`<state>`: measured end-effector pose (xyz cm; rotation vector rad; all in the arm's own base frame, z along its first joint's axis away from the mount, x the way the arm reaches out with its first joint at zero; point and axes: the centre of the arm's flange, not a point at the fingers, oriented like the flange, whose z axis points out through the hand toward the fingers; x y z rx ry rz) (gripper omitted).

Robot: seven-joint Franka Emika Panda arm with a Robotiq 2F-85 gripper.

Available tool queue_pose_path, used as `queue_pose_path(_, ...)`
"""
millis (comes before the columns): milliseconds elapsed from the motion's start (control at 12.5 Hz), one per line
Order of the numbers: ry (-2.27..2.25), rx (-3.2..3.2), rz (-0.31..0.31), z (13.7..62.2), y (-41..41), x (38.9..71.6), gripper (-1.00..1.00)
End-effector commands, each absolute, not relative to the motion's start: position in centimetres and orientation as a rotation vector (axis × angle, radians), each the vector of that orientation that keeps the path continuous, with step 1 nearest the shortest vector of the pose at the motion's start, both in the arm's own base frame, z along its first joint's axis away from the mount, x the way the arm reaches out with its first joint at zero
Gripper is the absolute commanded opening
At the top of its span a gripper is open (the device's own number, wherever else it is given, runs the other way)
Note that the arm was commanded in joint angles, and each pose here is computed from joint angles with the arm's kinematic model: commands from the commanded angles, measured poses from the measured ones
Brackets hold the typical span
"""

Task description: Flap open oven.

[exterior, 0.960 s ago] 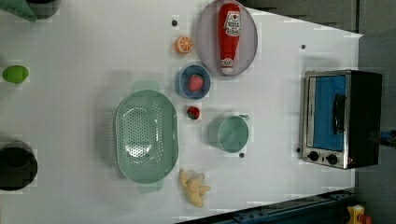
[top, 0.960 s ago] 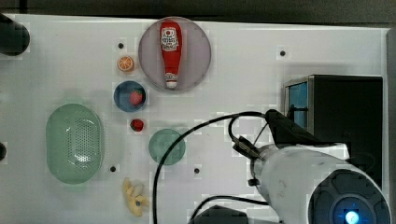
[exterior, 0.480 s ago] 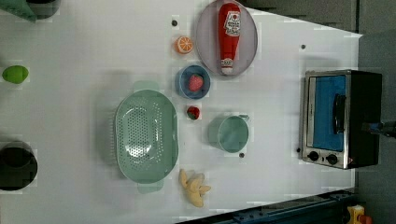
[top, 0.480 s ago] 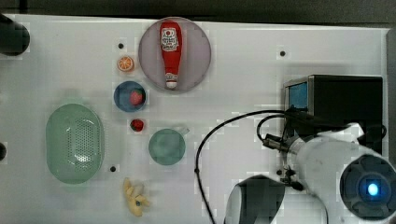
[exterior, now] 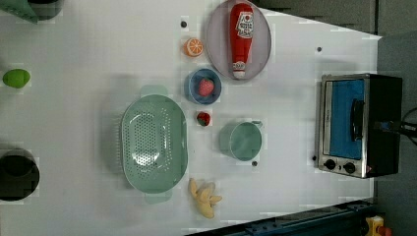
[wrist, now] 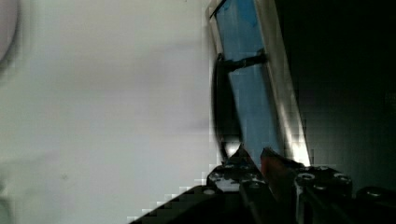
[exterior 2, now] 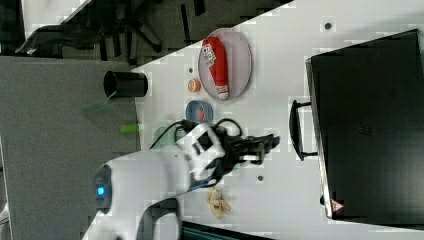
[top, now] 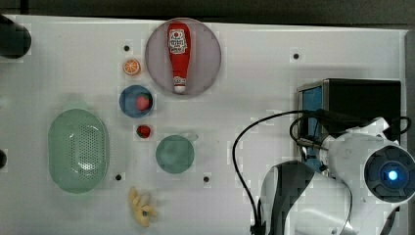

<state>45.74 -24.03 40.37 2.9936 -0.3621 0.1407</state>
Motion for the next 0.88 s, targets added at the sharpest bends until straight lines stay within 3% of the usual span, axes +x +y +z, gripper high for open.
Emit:
queue_pose_path(80,-0.139,2.978,0.140,38.7,-25.3,46.2,-0.65)
queue_pose_path(400,-0.133,2.973,0.057,34.2,-25.7,46.8,-0.65)
queue_pose_path(640,-0.122,2.953,0.075,32.4,-26.0,47.3,-0.65)
queue_pose_path(880,-0.103,2.955,0.047,31.3,-25.4,47.6,-0.65)
